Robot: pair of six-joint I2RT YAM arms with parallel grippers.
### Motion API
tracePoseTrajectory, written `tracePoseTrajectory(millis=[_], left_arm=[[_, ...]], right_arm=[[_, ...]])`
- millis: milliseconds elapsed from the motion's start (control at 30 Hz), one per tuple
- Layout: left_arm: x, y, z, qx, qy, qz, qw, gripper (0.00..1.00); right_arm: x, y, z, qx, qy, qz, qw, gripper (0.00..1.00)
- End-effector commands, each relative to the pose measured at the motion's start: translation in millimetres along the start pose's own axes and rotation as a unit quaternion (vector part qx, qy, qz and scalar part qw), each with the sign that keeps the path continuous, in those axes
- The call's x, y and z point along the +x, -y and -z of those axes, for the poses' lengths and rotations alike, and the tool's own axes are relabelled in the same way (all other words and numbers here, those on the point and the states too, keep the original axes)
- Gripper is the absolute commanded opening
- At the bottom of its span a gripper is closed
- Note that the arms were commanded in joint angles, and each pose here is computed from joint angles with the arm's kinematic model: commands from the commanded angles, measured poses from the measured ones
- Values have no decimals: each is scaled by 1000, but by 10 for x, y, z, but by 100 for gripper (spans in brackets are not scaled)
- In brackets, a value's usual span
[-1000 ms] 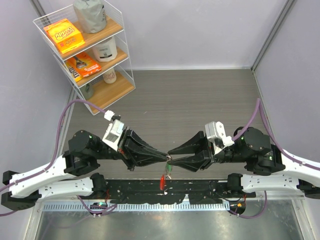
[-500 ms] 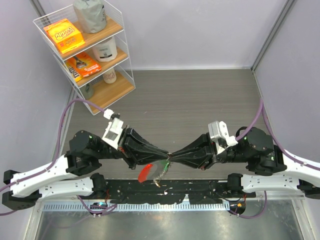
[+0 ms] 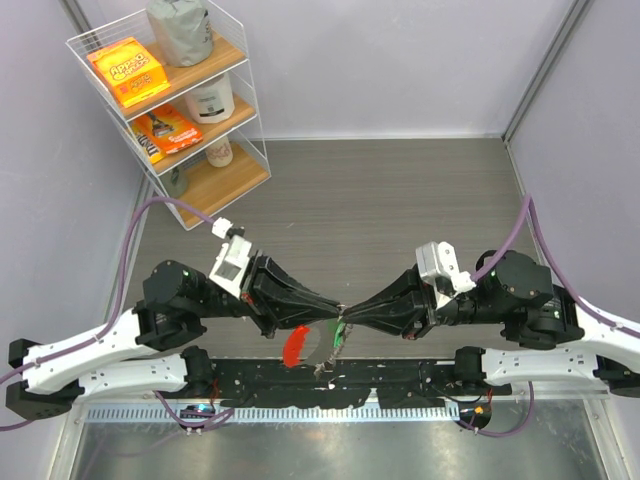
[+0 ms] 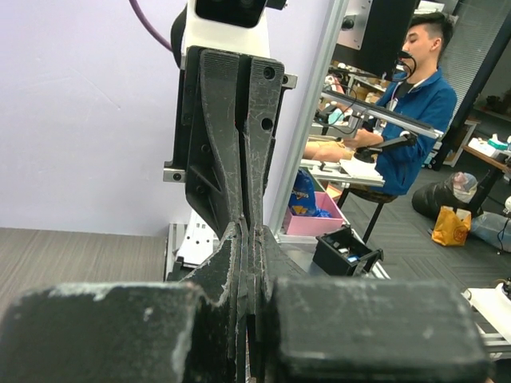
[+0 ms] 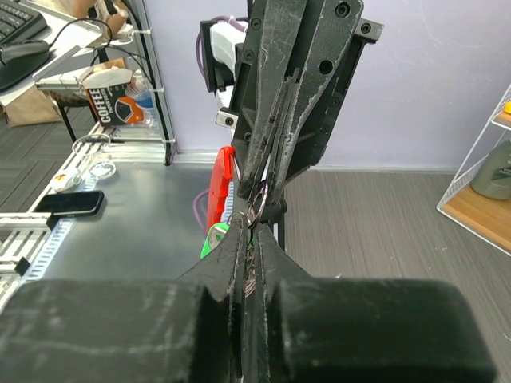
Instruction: Put the keys on the keyring
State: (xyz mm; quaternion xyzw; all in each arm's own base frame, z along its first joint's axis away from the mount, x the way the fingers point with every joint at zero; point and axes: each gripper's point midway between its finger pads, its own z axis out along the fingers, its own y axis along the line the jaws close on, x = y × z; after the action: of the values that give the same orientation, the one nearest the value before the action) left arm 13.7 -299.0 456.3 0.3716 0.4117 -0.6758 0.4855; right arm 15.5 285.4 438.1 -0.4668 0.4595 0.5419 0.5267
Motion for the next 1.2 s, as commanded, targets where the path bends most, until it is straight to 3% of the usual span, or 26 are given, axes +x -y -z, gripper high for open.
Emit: tracePoseTrajectory(millis=[0,133,300,700,1167], left_arm=[[1,90,-10,21,-14,0,1000,4],[119,127,-28,34,-54,20,998,20],[280,175,7,43,-109,43,992,31],[320,196,186,17,-153,50,987,33],[311,183,252,-2,-179,52,982,35]], right_arm=[[-260,-19,39,0,17,7,1000,6],[-234,-38,44,-5,-4,2,1000,6],[-206,-52,52,-8,-33,-4,999,6],[48,-70,74,-18,-126,-7,992,6],[274,-258,126,-74,-164,-15,984,6]])
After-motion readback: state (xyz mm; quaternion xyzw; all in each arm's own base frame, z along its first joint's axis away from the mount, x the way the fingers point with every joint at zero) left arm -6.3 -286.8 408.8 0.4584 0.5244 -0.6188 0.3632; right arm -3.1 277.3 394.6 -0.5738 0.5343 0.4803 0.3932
